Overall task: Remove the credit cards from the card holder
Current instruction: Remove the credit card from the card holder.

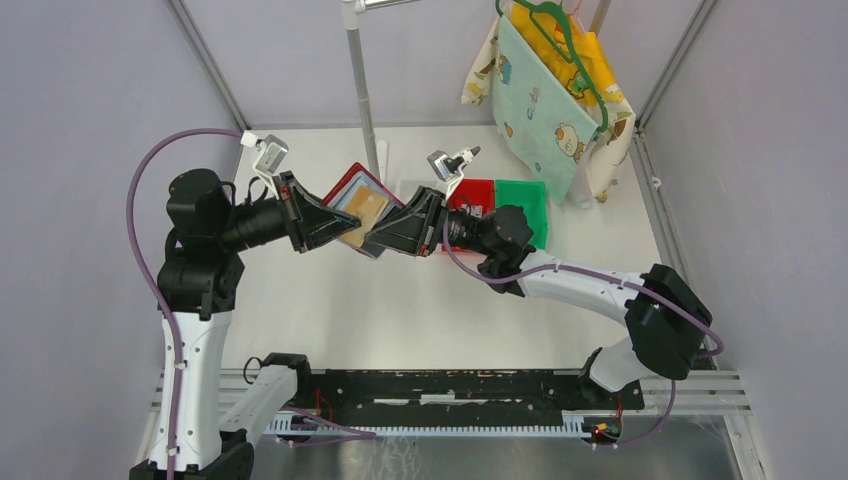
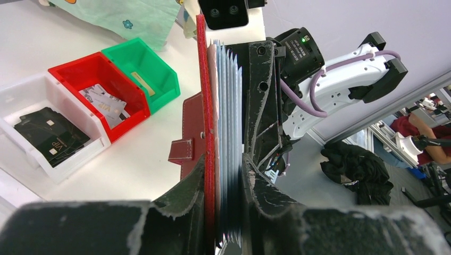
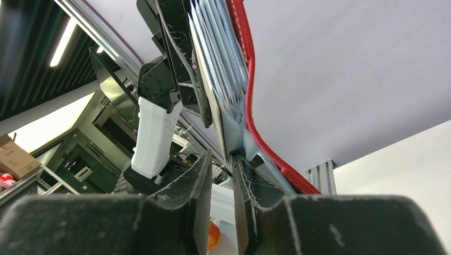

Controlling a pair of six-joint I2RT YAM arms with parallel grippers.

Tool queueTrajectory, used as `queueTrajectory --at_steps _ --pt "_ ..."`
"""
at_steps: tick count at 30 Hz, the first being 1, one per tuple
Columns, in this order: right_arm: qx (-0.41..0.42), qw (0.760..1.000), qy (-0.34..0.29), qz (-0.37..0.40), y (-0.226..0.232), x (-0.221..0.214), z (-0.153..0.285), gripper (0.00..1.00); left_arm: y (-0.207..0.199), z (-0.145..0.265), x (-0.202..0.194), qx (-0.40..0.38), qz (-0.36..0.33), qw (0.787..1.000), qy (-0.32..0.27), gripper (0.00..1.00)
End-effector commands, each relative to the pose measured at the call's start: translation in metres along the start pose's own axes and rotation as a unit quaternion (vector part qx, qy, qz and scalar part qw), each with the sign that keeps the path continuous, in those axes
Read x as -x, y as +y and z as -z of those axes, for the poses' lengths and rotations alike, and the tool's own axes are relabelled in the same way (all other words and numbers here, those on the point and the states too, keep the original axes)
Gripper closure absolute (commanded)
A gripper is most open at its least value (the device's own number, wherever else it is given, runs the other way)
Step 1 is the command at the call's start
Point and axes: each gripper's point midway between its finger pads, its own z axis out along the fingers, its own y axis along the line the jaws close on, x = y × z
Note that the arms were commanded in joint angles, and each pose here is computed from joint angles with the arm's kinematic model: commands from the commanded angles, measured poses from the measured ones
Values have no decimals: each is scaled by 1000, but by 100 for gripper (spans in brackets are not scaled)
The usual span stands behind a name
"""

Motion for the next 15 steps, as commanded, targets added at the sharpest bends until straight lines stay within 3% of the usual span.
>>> queueTrajectory --at_steps 1,8,11,15 --pt "35 998 -54 10 21 25 -5 74 -36 7 -3 -67 6 998 16 97" --pt "62 996 -67 2 31 34 -10 85 -41 9 -4 -72 2 997 16 94" --pt "64 996 -67 7 34 34 -8 99 -41 9 -4 -73 3 997 16 80" --pt "60 996 -65 9 34 29 -2 100 -42 8 -2 -75 9 997 17 70"
